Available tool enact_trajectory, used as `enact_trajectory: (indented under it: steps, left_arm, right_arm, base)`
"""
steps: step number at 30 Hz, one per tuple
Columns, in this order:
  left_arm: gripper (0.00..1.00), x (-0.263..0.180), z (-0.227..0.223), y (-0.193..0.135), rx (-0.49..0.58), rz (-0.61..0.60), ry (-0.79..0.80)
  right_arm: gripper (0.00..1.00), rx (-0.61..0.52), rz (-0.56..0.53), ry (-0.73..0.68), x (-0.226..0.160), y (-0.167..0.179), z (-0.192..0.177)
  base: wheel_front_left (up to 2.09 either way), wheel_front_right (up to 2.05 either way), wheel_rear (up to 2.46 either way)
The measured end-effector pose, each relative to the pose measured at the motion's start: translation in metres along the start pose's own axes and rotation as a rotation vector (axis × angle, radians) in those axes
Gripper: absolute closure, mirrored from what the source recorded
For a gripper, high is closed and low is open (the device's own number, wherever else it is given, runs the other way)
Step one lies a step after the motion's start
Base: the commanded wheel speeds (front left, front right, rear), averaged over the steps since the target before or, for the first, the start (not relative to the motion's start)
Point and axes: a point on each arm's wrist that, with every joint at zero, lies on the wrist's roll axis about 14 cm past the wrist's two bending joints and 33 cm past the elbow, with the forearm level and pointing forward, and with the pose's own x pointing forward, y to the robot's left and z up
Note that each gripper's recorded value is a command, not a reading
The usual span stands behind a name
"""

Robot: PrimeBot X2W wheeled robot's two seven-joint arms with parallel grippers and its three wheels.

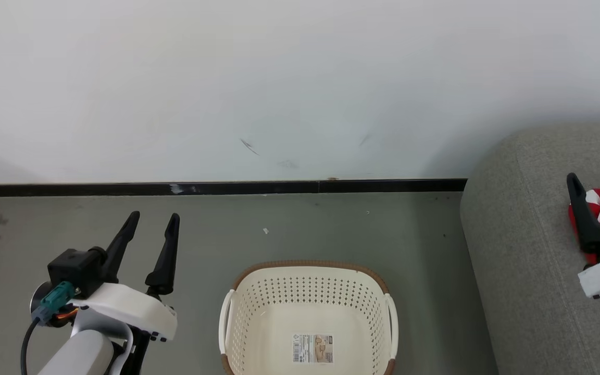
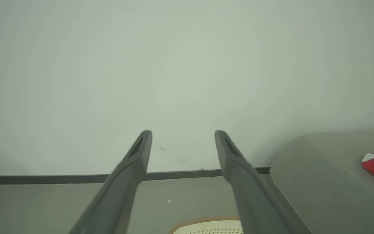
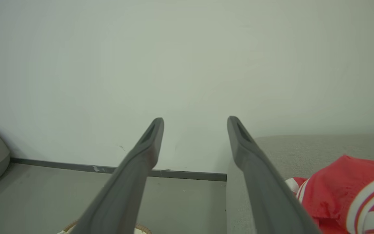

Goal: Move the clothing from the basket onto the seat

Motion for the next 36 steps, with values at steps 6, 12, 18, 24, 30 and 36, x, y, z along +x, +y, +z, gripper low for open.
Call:
enact_trajectory:
  steps: [6, 12, 18, 24, 30, 36]
  left_arm:
    - [0.0, -0.011, 0.003, 0.012, -0.004, 0.06, -0.016]
    - [0.0, -0.02, 0.008, 0.024, 0.0, 0.111, -0.04]
    - [0.0, -0.023, 0.015, 0.032, -0.014, 0.148, -0.071]
    - [0.0, -0.029, 0.011, 0.037, -0.023, 0.171, -0.067]
    - [0.0, -0.031, 0.008, 0.038, -0.021, 0.175, -0.064]
    - [0.0, -0.036, 0.001, 0.039, -0.003, 0.177, -0.046]
  right_arm:
    - [0.0, 0.032, -0.02, -0.035, -0.009, 0.008, 0.005]
    - [0.0, 0.063, -0.033, -0.006, -0.024, 0.019, -0.01]
    - [0.0, 0.086, -0.027, 0.007, -0.03, 0.032, -0.018]
    - [0.0, 0.082, -0.021, 0.006, -0.029, 0.039, -0.02]
    - [0.0, 0.079, -0.022, -0.003, -0.031, 0.041, -0.018]
    - [0.0, 0.075, -0.023, -0.01, -0.031, 0.042, -0.016]
  base:
    - [0.0, 0.0, 0.0]
    - [0.0, 0.0, 0.0]
    - [0.0, 0.0, 0.0]
    - [0.0, 0.0, 0.0]
    - [0.0, 0.0, 0.0]
    - [0.0, 0.0, 0.0]
